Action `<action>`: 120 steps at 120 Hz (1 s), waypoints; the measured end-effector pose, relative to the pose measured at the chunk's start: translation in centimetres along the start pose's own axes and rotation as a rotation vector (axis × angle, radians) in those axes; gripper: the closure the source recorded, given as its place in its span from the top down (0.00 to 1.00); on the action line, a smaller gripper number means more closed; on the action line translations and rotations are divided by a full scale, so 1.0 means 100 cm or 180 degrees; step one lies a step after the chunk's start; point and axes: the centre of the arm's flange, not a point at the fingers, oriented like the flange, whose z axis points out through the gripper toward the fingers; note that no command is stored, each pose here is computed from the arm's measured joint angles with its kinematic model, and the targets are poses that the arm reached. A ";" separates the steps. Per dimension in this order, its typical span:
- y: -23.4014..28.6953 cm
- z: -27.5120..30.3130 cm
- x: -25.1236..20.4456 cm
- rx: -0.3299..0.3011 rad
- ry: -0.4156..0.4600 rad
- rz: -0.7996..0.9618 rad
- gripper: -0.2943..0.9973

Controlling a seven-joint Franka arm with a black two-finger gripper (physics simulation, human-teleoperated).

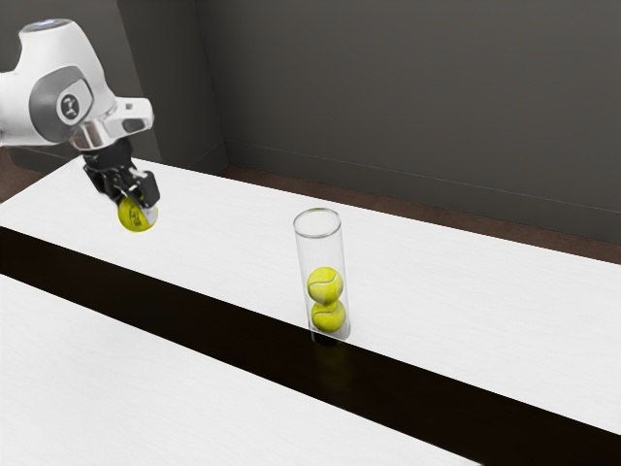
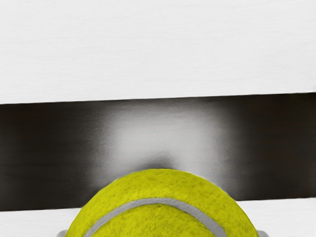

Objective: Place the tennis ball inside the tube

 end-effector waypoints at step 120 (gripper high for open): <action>0.227 0.007 0.115 -0.0558 0.0237 0.1349 0.54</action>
